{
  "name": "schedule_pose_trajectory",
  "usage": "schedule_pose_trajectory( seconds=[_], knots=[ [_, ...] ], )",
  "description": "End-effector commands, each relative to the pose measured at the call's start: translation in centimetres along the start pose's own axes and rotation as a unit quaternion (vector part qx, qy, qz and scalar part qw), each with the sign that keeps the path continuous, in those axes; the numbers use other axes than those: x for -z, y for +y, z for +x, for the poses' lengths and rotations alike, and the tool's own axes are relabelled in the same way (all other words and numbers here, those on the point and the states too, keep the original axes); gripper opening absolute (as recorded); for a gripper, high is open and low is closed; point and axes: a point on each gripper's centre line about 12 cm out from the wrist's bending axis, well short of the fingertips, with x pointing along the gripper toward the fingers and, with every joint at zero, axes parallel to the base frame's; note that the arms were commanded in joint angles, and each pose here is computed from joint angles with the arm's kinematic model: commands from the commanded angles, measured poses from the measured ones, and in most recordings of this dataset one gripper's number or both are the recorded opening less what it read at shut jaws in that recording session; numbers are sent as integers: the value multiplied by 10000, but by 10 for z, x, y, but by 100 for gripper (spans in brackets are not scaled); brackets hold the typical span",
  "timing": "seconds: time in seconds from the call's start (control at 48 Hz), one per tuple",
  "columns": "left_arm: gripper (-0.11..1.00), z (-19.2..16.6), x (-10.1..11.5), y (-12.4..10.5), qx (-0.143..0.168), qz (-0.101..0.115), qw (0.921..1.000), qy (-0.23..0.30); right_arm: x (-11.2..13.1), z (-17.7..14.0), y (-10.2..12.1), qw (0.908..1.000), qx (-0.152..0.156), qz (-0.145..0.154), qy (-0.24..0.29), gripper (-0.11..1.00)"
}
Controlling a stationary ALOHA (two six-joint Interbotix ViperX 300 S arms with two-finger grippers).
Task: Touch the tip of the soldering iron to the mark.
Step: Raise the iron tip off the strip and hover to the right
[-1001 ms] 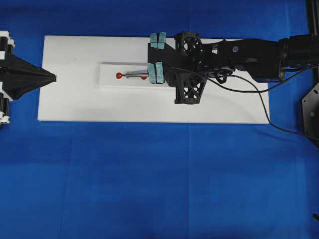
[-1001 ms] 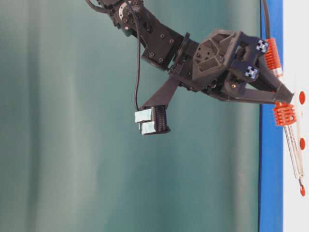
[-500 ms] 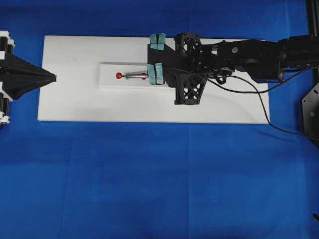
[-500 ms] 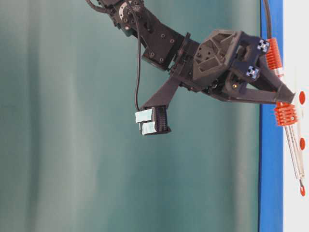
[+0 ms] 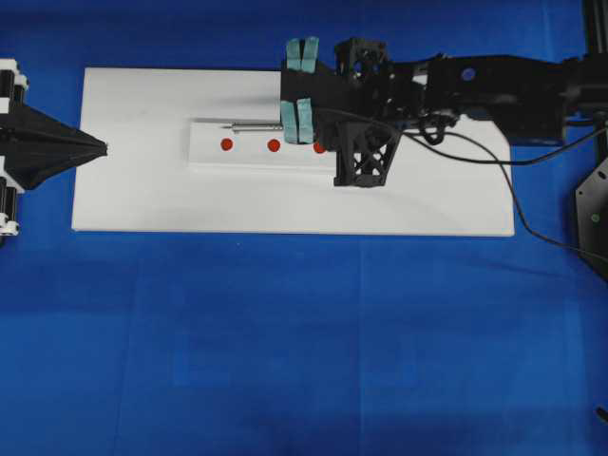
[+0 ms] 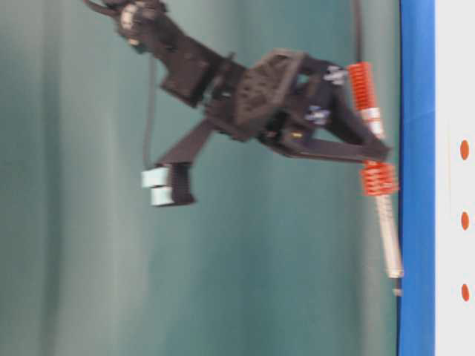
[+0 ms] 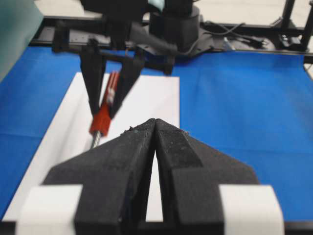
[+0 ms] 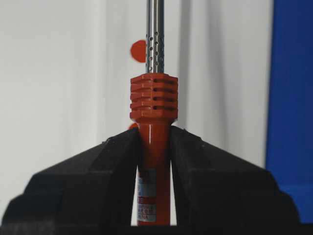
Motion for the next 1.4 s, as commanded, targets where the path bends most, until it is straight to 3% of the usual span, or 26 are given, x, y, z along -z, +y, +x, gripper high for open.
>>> schedule_pose_trajectory(
  seconds=[0.0,0.542,1.063,1.376],
  knots=[
    [2,1,-4,0,-12,0,10000,-77,-18,-28,-5,9995,96,-33,-305,6],
    [2,1,-4,0,-12,0,10000,-77,-20,-37,-7,9995,141,-65,-267,6],
    [2,1,-4,0,-12,-7,10000,-77,28,-57,-7,9999,143,19,94,6],
    [2,1,-4,0,-12,-7,10000,-85,41,-64,-6,9998,142,2,132,6]
  ],
)
